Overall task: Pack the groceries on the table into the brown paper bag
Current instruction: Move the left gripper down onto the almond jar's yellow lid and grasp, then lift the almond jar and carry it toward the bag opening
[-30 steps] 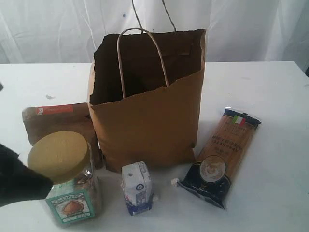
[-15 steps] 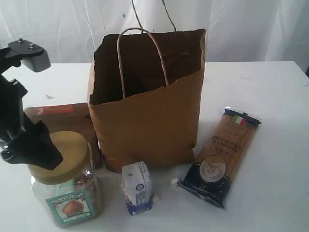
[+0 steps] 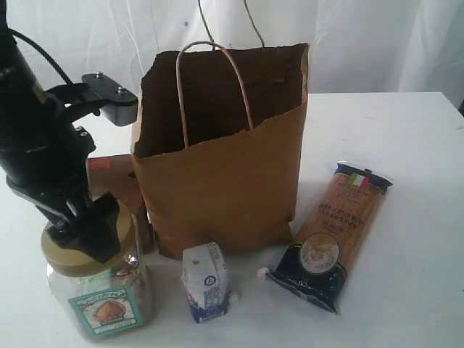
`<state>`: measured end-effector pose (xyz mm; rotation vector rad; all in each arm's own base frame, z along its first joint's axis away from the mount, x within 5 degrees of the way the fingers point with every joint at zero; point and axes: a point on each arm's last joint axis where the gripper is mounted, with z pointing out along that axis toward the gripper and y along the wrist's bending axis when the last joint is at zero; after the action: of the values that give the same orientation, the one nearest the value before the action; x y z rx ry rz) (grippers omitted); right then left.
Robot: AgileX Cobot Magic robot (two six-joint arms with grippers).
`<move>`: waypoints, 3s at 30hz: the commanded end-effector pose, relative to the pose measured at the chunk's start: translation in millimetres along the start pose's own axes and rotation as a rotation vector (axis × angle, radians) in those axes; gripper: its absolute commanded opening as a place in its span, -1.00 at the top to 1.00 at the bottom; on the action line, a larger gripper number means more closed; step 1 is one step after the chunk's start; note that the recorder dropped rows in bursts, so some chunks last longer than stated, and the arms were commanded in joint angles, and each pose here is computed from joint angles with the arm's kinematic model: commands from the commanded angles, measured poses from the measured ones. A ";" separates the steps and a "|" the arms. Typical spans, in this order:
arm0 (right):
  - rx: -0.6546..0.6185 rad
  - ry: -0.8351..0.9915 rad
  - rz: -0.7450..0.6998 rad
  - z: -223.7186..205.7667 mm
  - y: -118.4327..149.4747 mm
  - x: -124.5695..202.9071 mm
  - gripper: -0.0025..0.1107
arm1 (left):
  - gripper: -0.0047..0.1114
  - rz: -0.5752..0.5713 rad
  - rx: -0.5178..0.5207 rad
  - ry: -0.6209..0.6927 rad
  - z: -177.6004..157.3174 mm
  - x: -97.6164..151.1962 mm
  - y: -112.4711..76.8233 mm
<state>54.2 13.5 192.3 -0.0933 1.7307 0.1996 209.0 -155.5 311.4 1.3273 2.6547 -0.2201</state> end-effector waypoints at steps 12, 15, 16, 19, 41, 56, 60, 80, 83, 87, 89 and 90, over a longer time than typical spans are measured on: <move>0.007 -0.008 -0.015 0.0 -0.7 0.6 0.96 | -0.89 -0.018 -0.011 0.022 2.9 -1.7 0.7; 0.007 -0.008 -0.015 0.0 -0.7 0.6 0.96 | -0.89 -0.020 -0.015 0.042 4.7 -1.3 1.7; 0.007 -0.008 -0.015 0.0 -0.7 0.6 0.96 | -0.89 -0.023 -0.011 0.052 6.3 -1.4 1.9; 0.007 -0.008 -0.015 0.0 -0.7 0.6 0.96 | -0.89 -0.040 0.000 0.090 15.5 -4.2 4.0; 0.007 -0.008 -0.015 0.0 -0.7 0.6 0.96 | -0.08 -0.116 0.008 0.115 50.8 7.6 4.3; 0.007 -0.008 -0.015 0.0 -0.7 0.6 0.96 | 0.92 -0.079 -0.035 0.024 -10.7 -7.8 3.1; 0.007 -0.008 -0.015 0.0 -0.7 0.6 0.96 | 0.92 -0.067 -0.059 -0.012 -38.1 -6.6 0.5; 0.007 -0.008 -0.015 0.0 -0.7 0.6 0.96 | 0.92 -0.035 -0.167 -0.355 -140.9 -5.6 -12.1; 0.007 -0.008 -0.015 0.0 -0.7 0.6 0.96 | 0.92 -0.043 -0.179 -0.416 -157.7 -6.2 -14.3; 0.007 -0.008 -0.015 0.0 -0.7 0.6 0.96 | 0.92 -0.040 -0.196 -0.484 -176.7 -5.5 -17.0; 0.007 -0.008 -0.015 0.0 -0.7 0.6 0.96 | 0.92 -0.038 -0.204 -0.512 -184.4 -4.8 -18.2; 0.007 -0.008 -0.015 0.0 -0.7 0.6 0.96 | 0.92 -0.036 -0.208 -0.528 -188.9 -4.4 -18.9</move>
<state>54.2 13.5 192.3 -0.0933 1.7307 0.1996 196.2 -138.5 487.0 0.9748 2.1657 -0.2343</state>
